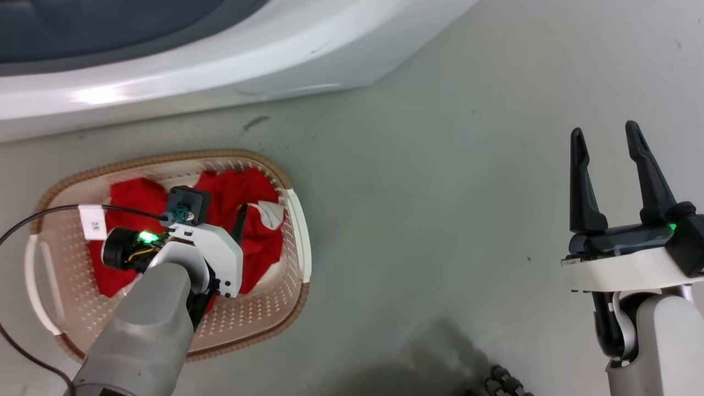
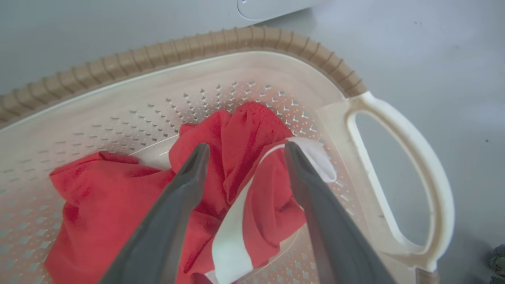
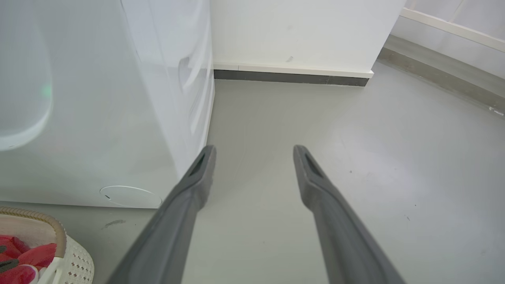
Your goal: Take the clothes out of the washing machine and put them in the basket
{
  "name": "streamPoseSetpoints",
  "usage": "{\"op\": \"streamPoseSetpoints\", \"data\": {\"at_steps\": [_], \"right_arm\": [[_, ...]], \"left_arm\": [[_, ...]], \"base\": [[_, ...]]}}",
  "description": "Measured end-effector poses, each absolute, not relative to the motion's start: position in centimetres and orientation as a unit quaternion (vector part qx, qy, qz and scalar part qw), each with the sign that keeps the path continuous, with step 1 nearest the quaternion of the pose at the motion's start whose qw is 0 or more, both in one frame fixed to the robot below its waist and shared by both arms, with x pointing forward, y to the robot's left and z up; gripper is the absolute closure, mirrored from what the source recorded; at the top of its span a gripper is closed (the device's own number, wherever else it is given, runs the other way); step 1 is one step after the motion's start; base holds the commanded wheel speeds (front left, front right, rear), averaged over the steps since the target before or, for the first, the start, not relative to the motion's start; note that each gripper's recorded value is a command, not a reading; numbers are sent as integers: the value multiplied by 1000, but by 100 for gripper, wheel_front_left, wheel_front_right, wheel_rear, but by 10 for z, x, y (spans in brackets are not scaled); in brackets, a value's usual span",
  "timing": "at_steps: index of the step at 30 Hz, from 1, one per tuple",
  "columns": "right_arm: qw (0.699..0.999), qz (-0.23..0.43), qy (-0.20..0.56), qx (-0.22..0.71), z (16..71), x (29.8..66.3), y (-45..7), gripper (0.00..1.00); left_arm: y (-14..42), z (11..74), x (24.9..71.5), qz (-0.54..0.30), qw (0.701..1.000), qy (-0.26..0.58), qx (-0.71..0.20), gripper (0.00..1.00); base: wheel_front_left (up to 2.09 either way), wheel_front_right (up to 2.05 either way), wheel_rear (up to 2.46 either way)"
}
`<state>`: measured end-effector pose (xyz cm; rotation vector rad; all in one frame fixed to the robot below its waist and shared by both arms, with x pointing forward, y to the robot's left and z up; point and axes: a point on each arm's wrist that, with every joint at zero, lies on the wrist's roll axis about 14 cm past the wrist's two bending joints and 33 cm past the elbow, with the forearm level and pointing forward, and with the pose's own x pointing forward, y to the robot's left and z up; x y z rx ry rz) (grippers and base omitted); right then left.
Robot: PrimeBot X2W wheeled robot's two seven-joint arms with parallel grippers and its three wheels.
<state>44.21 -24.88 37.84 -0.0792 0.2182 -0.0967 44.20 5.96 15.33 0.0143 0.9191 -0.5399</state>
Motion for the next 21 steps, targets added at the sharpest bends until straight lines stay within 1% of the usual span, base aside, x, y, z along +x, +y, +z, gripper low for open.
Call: {"op": "streamPoseSetpoints", "data": {"at_steps": [7, 13, 15, 18, 21], "right_arm": [[995, -53, 67, -44, 414, 441, -251, 0], [997, -49, 32, -47, 446, 433, -246, 0], [998, -47, 19, -47, 457, 430, -244, 0], [998, -44, 0, -46, 472, 425, -241, 0], [998, -35, -13, -44, 484, 417, -234, 0]], "left_arm": [[63, 215, 470, -221, 906, 360, -34, 0], [82, 297, 499, -182, 949, 248, -62, 0], [89, 325, 502, -177, 960, 209, -58, 0], [98, 374, 506, -181, 973, 139, -27, 0], [109, 416, 498, -169, 982, 82, -11, 0]], "base": [[0, 0, 0], [0, 0, 0], [0, 0, 0], [0, 0, 0], [0, 0, 0]]}}
